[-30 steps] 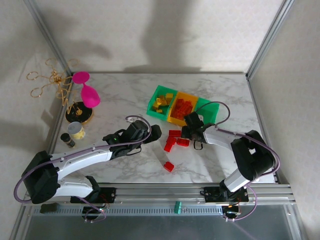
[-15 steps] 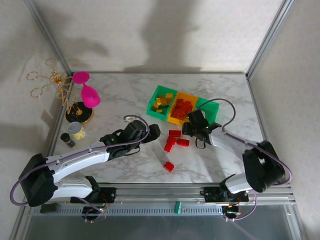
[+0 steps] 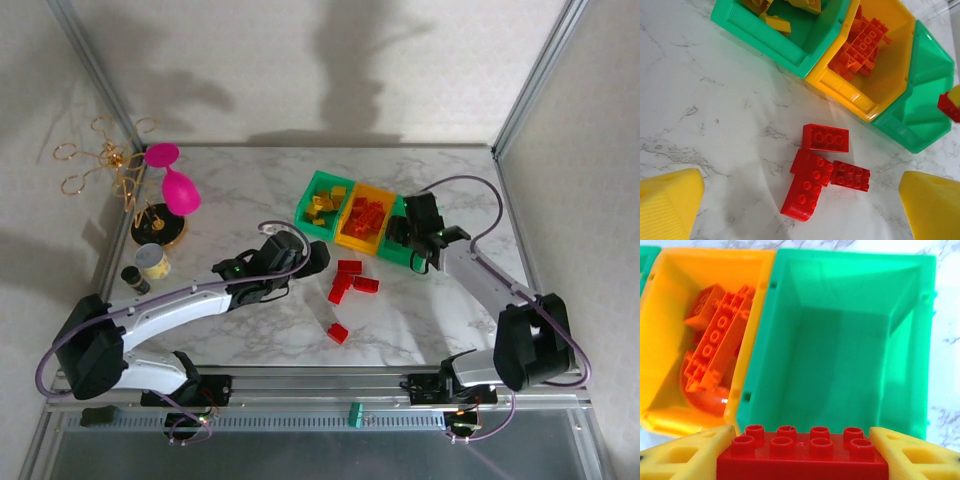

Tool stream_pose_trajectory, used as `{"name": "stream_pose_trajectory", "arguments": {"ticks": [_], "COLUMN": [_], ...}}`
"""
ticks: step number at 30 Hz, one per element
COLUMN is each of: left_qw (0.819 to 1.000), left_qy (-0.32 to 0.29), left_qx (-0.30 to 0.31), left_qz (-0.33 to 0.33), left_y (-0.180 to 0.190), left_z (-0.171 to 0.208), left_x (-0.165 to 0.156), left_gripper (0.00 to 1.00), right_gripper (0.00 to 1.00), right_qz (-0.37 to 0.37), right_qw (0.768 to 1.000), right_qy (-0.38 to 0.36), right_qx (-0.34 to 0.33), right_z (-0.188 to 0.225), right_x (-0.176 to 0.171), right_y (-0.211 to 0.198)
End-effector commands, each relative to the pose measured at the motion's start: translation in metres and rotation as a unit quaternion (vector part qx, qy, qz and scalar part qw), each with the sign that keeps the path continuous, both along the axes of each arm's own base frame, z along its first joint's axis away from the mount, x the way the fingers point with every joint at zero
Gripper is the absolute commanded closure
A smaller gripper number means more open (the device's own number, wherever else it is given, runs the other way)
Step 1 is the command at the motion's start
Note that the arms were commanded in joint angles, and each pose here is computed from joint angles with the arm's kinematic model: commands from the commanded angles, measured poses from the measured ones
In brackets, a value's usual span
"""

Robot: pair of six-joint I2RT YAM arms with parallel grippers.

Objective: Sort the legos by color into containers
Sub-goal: Place the lego in the container, then pick up the lego from the center of the table.

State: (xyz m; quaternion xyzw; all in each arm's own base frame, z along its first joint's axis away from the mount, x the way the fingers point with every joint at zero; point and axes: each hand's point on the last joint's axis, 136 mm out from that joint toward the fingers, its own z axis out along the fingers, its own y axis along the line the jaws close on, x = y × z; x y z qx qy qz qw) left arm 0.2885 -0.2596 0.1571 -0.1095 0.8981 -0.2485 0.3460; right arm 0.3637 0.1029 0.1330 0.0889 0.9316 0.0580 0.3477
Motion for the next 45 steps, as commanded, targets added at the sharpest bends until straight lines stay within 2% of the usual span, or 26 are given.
{"name": "stream_pose_trajectory", "arguments": {"ticks": [1, 7, 10, 18, 23, 27, 33, 38, 45], "left_qw": [1.0, 1.0, 1.0, 1.0, 1.0, 1.0, 1.0, 0.999, 0.998], "left_qy": [-0.021, -0.018, -0.019, -0.017, -0.012, -0.015, -0.008, 0.007, 0.017], "left_qx": [-0.003, 0.0, 0.004, 0.011, 0.009, 0.008, 0.002, 0.006, 0.0], "left_qz": [-0.01, -0.014, -0.015, -0.008, -0.004, 0.007, 0.027, 0.043, 0.066], "left_y": [-0.012, -0.019, -0.02, -0.011, -0.007, 0.003, 0.022, 0.036, 0.048], "left_z": [0.016, 0.013, 0.012, 0.009, 0.008, 0.009, 0.003, -0.007, -0.018], "left_x": [0.009, 0.016, 0.017, 0.015, 0.012, 0.007, -0.006, -0.016, -0.023], "left_gripper": [0.0, 0.01, 0.0, 0.0, 0.0, 0.0, 0.0, 0.0, 0.0], "right_gripper": [0.47, 0.41, 0.35, 0.25, 0.22, 0.2, 0.17, 0.14, 0.12], "right_qz": [-0.015, -0.039, -0.031, -0.022, -0.011, 0.034, 0.079, 0.082, 0.087], "right_qw": [0.999, 0.998, 0.998, 0.998, 0.999, 0.999, 0.996, 0.994, 0.99], "right_qy": [-0.014, -0.012, -0.005, -0.016, -0.008, -0.011, 0.039, 0.068, 0.103], "right_qx": [-0.032, -0.05, -0.051, -0.051, -0.047, -0.033, -0.019, 0.031, 0.05], "right_z": [0.004, -0.005, -0.009, 0.013, 0.021, 0.027, -0.004, -0.028, -0.061], "right_x": [0.023, 0.058, 0.069, 0.061, 0.042, 0.016, -0.043, -0.081, -0.105], "right_y": [-0.014, -0.025, -0.022, -0.022, -0.022, 0.005, 0.038, 0.058, 0.075]}}
